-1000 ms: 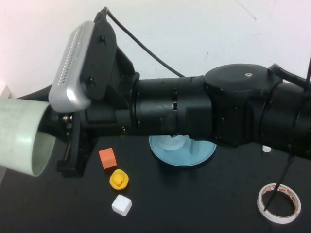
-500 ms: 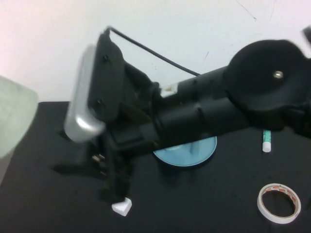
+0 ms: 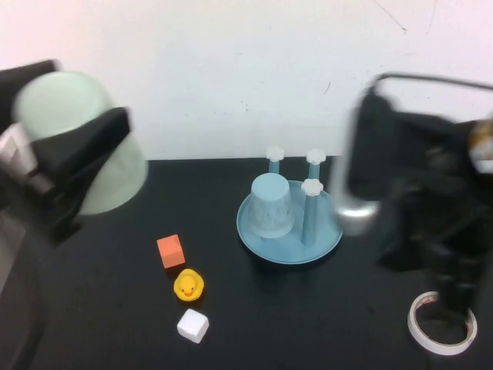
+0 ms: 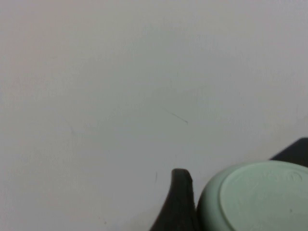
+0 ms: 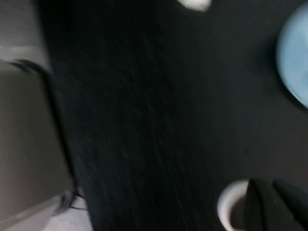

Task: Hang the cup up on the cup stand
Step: Place the cup on the cup holder

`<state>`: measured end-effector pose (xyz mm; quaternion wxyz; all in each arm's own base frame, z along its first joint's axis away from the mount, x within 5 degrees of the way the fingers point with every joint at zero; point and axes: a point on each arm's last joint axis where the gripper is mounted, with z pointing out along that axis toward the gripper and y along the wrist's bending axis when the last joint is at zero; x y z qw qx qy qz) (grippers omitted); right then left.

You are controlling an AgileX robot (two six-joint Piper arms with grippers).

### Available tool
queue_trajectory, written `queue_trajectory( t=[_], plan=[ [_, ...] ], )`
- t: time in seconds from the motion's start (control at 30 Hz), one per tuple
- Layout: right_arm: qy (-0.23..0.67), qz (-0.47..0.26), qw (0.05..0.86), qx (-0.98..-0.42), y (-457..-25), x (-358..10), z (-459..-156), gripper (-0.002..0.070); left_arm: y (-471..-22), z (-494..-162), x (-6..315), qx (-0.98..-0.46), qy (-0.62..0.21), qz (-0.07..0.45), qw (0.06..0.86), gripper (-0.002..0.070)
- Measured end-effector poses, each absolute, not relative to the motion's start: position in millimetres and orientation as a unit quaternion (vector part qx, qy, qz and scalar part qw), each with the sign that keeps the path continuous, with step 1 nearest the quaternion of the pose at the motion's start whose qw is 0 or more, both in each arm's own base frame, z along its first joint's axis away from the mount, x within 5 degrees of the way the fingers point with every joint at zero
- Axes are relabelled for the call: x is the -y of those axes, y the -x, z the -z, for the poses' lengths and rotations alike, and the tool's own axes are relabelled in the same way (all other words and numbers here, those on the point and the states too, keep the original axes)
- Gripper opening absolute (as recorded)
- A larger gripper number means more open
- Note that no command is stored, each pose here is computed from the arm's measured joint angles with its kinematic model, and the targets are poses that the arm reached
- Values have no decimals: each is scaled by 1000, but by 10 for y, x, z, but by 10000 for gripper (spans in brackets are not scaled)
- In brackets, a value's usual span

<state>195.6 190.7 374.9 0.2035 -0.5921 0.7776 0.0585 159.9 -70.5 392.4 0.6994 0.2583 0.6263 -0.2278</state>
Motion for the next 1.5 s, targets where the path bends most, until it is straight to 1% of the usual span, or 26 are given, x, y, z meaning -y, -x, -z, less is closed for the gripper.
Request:
queue_trajectory(
  t=[0.1, 0.17, 0.33, 0.43, 0.57, 0.63, 0.73, 0.83, 0.97, 1.03, 1.13, 1.27, 1.5],
  plan=[
    [560, -23, 222, -798, -1834, -1678, -3818, 9, -1925, -3885, 768, -646, -264, 241, 674, 542],
    [539, -12, 232, -810, -1722, -1532, -3819, 8, -2146, -3878, 812, -653, -270, 249, 662, 542],
    [480, -16, 274, -833, -1392, -1178, -3742, 6, -2791, -3841, 972, -646, -321, 259, 643, 542],
    [444, -18, 284, -850, -1225, -997, -3632, 6, -3216, -3692, 1078, -642, -350, 267, 628, 542],
    [401, -25, 292, -868, -1016, -781, -3483, 6, -3737, -3426, 1185, -633, -383, 271, 615, 542],
    [374, -31, 300, -877, -922, -683, -3426, 6, -4006, -3228, 1257, -626, -402, 281, 607, 542],
    [331, -38, 314, -889, -812, -553, -3382, 6, -4364, -2901, 1416, -613, -424, 304, 593, 542],
    [304, -40, 320, -896, -730, -454, -3379, 6, -4643, -2636, 1598, -601, -441, 316, 586, 542],
    [277, -35, 313, -908, -668, -371, -3368, 6, -4916, -2429, 1844, -585, -454, 314, 594, 542],
    [272, -29, 305, -912, -656, -351, -3355, 6, -4996, -2381, 1968, -582, -454, 311, 599, 542],
    [269, -25, 305, -913, -659, -342, -3354, 5, -5060, -2357, 2061, -585, -450, 296, 606, 542],
    [269, -13, 310, -912, -673, -325, -3359, 4, -5088, -2354, 2060, -590, -444, 292, 608, 542],
    [268, -4, 315, -911, -684, -311, -3364, 2, -5095, -2316, 2062, -600, -433, 304, 600, 542]
  ],
)
